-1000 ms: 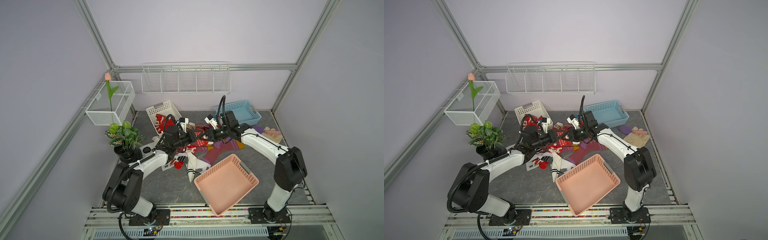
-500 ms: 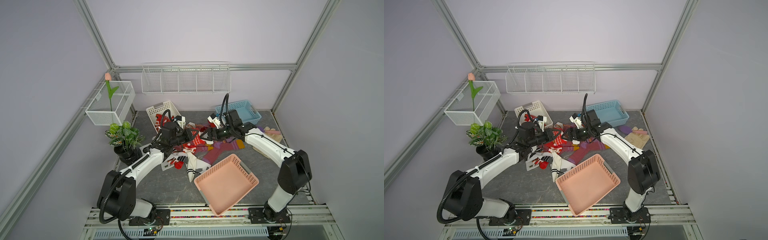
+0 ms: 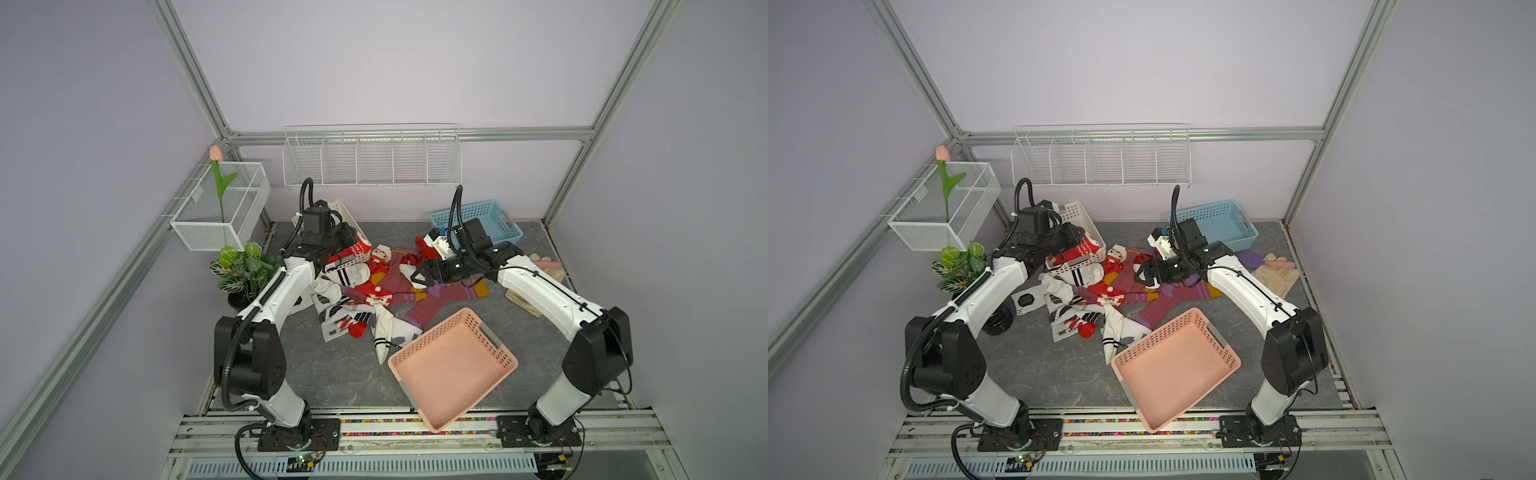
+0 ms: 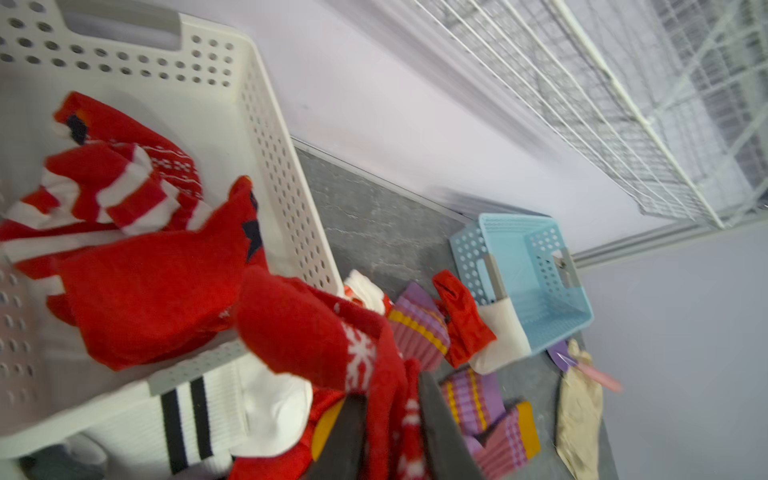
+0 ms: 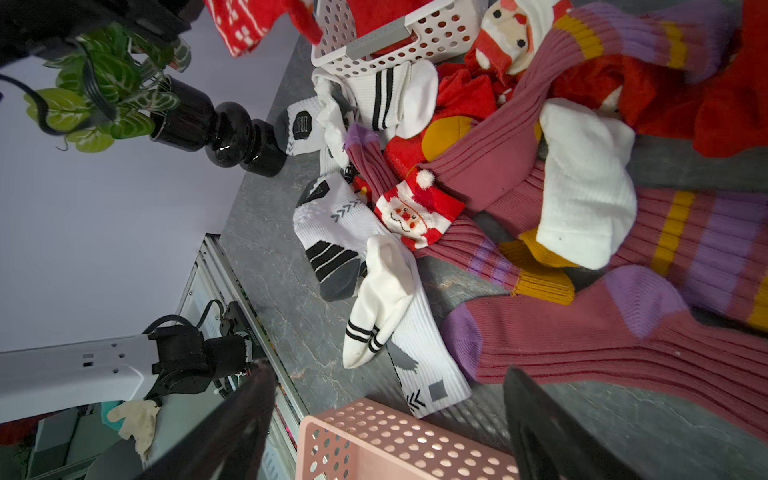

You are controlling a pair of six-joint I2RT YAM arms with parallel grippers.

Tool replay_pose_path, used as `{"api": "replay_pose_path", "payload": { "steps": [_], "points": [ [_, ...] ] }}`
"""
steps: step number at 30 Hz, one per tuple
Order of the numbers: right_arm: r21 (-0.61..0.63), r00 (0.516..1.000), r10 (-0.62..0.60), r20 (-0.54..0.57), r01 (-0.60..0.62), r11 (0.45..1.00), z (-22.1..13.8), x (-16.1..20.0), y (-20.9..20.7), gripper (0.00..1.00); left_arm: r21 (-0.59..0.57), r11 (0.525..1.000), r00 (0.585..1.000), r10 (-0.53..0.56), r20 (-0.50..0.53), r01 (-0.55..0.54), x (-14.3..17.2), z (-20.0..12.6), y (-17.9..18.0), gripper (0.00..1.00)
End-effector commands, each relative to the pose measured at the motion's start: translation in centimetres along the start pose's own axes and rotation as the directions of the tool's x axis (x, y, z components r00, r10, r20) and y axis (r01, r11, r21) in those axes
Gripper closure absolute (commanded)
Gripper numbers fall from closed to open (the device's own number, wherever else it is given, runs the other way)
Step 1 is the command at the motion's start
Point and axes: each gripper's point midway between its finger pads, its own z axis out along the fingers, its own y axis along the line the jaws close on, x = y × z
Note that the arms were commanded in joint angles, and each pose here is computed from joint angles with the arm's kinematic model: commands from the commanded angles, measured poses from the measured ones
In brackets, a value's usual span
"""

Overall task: Sort the socks into the basket by color
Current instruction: Place the sock in the bin.

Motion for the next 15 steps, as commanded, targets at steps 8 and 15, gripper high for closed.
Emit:
{"api": "replay_pose_path", "payload": {
  "steps": [8,15],
  "points": [
    [0.100,0.997,-0.024,-0.076,0.032,0.995,1.8,1.5,-3.1,0.12,-0.300,0.953,0.997,0.059,0.045,-0.043,-3.7,7.0,8.3,1.00],
    [0.127,0.993,-0.023,-0.113,0.038,0.991,2.8,2.2,-4.4,0.12,-0.359,0.932,0.997,0.068,0.020,-0.057,-3.4,10.7,11.1,1.00]
  ]
}}
